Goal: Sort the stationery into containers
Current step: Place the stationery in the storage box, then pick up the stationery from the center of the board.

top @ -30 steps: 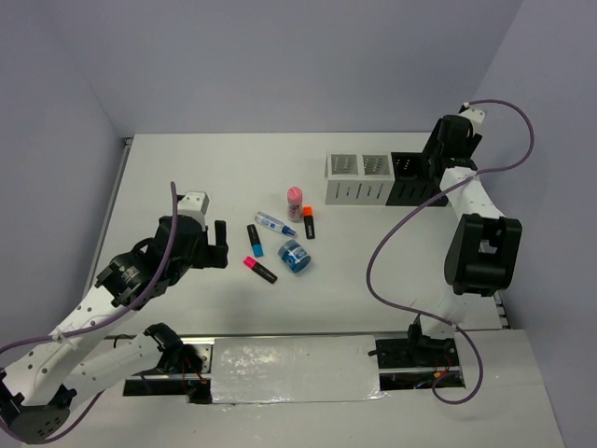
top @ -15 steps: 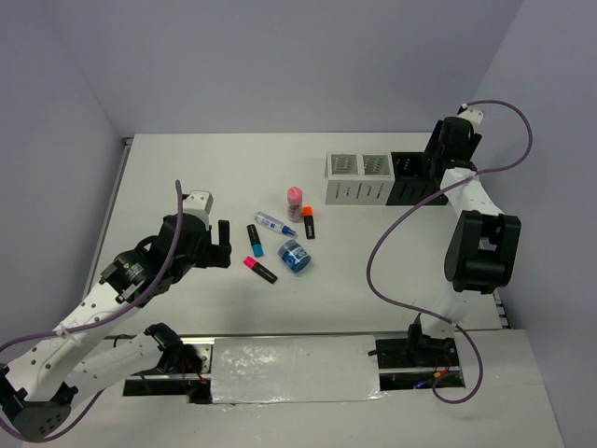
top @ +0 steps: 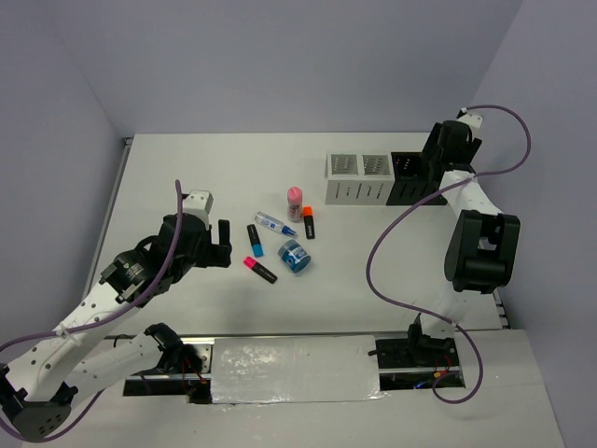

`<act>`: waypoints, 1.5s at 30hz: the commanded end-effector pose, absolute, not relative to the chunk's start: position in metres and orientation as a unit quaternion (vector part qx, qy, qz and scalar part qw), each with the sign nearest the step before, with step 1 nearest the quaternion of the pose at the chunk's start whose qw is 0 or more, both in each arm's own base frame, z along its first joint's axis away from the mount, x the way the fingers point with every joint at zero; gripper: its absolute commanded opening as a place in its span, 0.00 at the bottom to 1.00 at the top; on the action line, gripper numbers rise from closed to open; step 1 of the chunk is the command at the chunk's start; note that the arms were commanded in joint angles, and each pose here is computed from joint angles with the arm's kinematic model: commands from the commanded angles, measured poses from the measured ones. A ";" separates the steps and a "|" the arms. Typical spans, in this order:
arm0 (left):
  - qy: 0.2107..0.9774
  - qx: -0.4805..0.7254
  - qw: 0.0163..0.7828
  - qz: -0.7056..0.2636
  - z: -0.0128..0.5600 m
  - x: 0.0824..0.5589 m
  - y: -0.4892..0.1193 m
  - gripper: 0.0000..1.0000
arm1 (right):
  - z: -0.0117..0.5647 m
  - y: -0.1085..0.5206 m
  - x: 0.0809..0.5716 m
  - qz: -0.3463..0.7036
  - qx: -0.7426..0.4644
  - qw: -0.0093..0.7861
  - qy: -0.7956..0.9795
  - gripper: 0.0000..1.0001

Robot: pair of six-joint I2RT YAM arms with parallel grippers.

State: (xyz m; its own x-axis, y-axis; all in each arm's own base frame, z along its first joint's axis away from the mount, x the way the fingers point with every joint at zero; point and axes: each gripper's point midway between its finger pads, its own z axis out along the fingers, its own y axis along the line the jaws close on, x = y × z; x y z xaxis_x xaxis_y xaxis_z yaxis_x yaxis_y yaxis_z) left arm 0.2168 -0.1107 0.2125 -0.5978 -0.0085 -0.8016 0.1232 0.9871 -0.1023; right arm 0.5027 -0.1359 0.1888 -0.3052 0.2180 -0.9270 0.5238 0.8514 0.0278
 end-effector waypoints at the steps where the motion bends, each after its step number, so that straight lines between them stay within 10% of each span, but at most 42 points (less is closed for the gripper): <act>1: 0.885 0.035 0.457 -0.077 0.216 0.220 -0.112 0.99 | 0.216 -0.136 0.510 -0.121 0.249 0.584 0.763 0.87; 15: 0.905 -0.010 0.421 -0.053 0.202 0.234 -0.118 0.99 | 0.257 -0.071 0.479 -0.001 0.271 0.576 0.771 0.94; 25: 0.898 -0.149 0.373 -0.180 0.205 0.246 -0.267 0.99 | 0.257 0.068 0.371 0.092 0.156 0.519 0.835 0.96; 45: 0.869 -0.387 0.306 0.035 0.087 0.259 -0.304 0.99 | 0.288 0.081 0.282 0.166 0.055 0.549 0.818 1.00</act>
